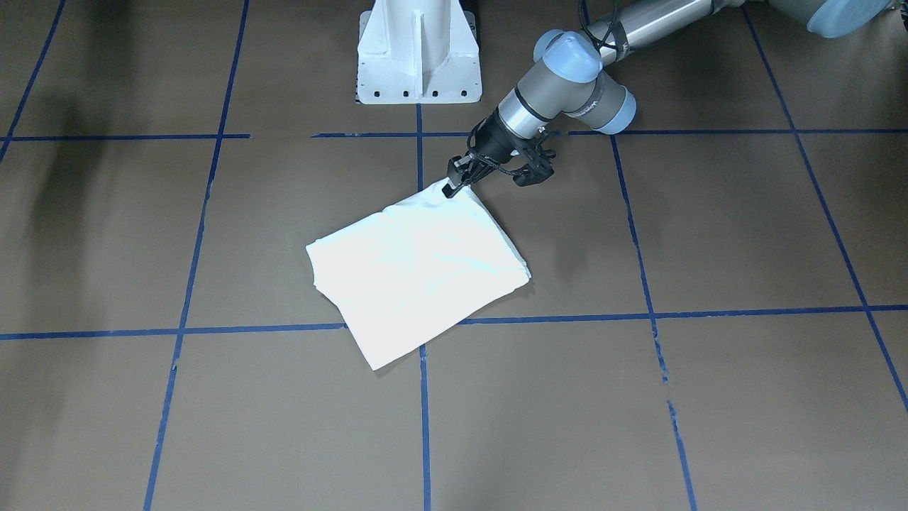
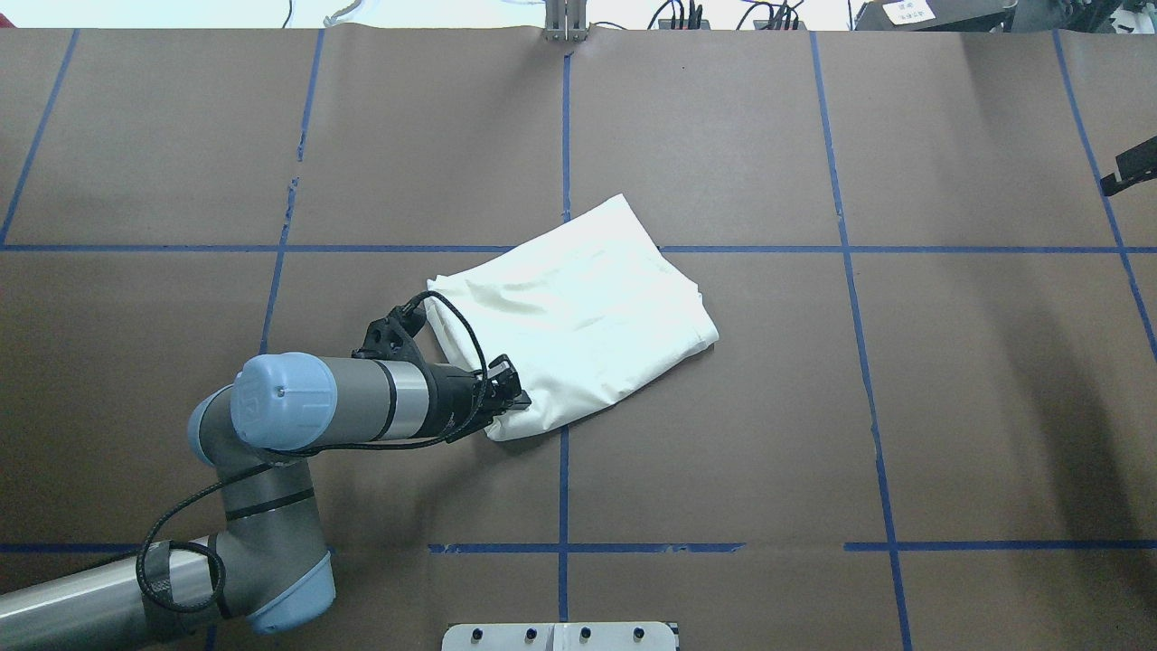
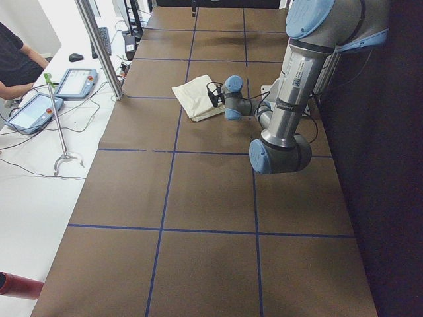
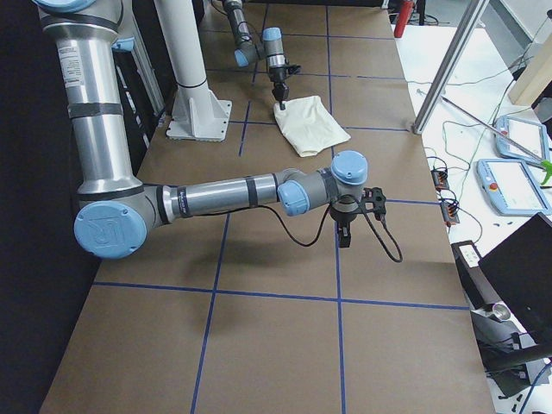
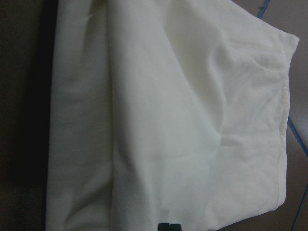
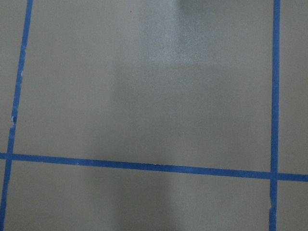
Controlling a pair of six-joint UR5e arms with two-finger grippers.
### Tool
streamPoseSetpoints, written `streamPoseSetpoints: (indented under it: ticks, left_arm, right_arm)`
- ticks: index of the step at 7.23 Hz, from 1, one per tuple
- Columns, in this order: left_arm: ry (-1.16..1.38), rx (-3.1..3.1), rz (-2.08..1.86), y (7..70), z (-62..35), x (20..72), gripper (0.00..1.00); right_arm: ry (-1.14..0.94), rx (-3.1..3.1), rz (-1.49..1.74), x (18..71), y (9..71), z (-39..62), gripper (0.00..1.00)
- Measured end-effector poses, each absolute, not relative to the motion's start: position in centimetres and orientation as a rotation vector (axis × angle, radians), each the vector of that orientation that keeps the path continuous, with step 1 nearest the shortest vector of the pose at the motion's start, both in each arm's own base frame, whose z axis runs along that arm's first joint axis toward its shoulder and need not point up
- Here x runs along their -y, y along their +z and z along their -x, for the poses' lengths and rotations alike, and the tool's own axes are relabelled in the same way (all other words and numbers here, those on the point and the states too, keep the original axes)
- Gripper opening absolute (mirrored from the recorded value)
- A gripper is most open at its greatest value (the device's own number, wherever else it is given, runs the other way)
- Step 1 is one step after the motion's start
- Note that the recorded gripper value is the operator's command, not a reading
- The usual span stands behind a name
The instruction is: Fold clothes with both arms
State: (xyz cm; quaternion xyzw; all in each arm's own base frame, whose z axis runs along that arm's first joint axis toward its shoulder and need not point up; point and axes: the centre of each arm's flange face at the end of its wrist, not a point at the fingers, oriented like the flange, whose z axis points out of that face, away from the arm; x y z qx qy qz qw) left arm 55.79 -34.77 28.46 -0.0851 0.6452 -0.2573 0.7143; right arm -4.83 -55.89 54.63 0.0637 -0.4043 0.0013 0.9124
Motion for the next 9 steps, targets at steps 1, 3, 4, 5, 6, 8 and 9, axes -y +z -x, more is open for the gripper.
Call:
streamPoseSetpoints:
  ticks: [1, 3, 4, 5, 6, 8, 9]
  left_arm:
    - [-0.567, -1.406, 0.191, 28.6, -56.2, 34.4, 0.00]
    - [-0.567, -1.377, 0.193, 29.1, -56.6, 34.1, 0.00]
    - [-0.567, -1.359, 0.196, 29.2, -56.9, 33.8, 0.00]
    - [-0.565, -1.348, 0.195, 29.2, -57.0, 33.6, 0.00]
    - [-0.556, -1.345, 0.188, 28.9, -56.8, 33.6, 0.00]
    - [-0.499, -1.325, 0.121, 26.0, -54.6, 34.1, 0.32]
    - [-0.466, -1.308, 0.066, 24.3, -52.7, 34.9, 0.99]
  right_arm:
    - [0.004, 0.832, -0.128, 55.9, 54.6, 4.8, 1.00]
    - [0.006, 0.832, -0.127, 55.9, 54.6, 4.8, 1.00]
    - [0.008, 0.832, -0.126, 55.9, 54.6, 4.8, 1.00]
    - [0.009, 0.833, -0.126, 55.9, 54.6, 4.8, 1.00]
    - [0.010, 0.832, -0.125, 55.9, 54.6, 4.8, 1.00]
    - [0.010, 0.832, -0.125, 55.9, 54.6, 4.8, 1.00]
    - [0.011, 0.832, -0.124, 55.9, 54.6, 4.8, 1.00]
